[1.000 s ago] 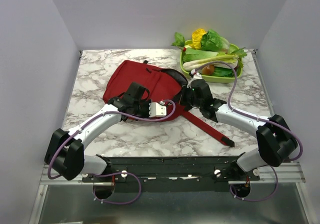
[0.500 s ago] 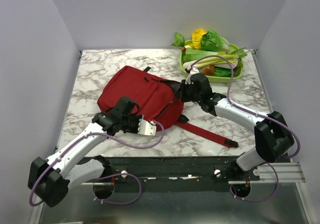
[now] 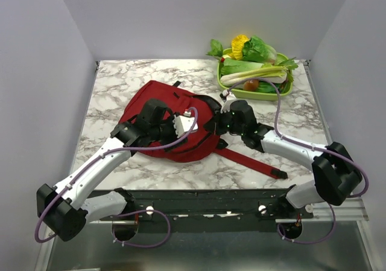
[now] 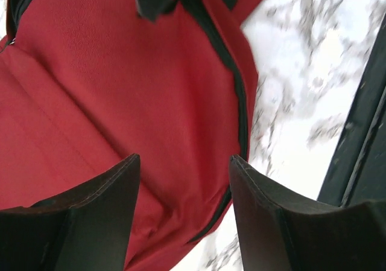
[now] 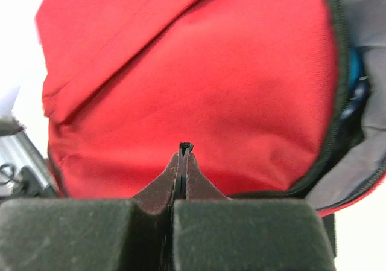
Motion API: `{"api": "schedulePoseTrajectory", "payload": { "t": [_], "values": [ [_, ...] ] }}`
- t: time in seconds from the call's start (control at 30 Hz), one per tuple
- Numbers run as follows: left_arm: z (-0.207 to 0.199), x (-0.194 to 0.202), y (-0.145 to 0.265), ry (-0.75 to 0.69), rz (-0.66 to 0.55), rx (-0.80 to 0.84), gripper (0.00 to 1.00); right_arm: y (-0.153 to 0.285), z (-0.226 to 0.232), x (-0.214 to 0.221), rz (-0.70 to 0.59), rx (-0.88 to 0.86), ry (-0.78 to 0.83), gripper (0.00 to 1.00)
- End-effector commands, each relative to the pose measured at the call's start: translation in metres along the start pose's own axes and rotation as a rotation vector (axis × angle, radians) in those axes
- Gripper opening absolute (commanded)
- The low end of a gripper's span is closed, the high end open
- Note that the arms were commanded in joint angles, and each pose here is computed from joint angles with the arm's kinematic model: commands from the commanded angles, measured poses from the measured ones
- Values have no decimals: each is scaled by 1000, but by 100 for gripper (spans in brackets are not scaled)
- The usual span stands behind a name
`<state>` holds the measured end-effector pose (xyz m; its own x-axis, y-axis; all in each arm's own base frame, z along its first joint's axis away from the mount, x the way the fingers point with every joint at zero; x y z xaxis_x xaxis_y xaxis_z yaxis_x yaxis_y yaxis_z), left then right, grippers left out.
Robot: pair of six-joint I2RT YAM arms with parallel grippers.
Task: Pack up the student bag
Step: Zip the student bag at the center of the board.
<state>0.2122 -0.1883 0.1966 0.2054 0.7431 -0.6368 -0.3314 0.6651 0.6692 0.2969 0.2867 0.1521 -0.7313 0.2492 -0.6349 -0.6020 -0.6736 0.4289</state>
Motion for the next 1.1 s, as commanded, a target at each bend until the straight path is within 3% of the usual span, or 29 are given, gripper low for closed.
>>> {"api": "schedulePoseTrajectory", "payload": {
  "t": [0.0,0.23,0.5,0.7,0.77,0.87,0.9,1.0,1.07],
  "values": [
    [1,-31,-16,243,-92,-8,68,16,25,0,-32,-113,-36,1],
    [-21,-45,-61,162,-6,-52,71,31,22,-1,-75,-103,-41,1],
    [15,-47,-95,194,88,-274,71,41,18,-1,-100,-87,-41,1],
    [16,-48,-112,240,101,-273,69,46,16,3,-95,-84,-41,1],
    [14,-53,-118,238,89,-251,63,46,11,3,-95,-62,-45,1],
    [7,-58,-123,213,72,-198,45,44,-1,2,-91,-19,-75,1],
    [1,-60,-125,202,70,-169,32,43,-4,1,-92,-11,-91,1],
    [-12,-65,-126,172,51,-114,9,43,-12,-9,-114,9,-109,1],
    [-17,-65,-124,162,45,-98,8,42,-18,-16,-124,24,-114,1]
  ]
}}
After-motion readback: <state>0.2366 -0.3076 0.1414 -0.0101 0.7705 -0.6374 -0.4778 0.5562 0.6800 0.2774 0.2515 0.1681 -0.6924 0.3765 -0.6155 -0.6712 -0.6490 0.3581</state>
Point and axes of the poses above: each gripper's point midway between its finger pads, its own y axis back along the fingers, its own z axis along the line the jaws close on, x = y × z, the point moved 2 cm from there along y, back along the fingers, and after that the axes turned 14 degrees about -y, right-handed, at the moved point
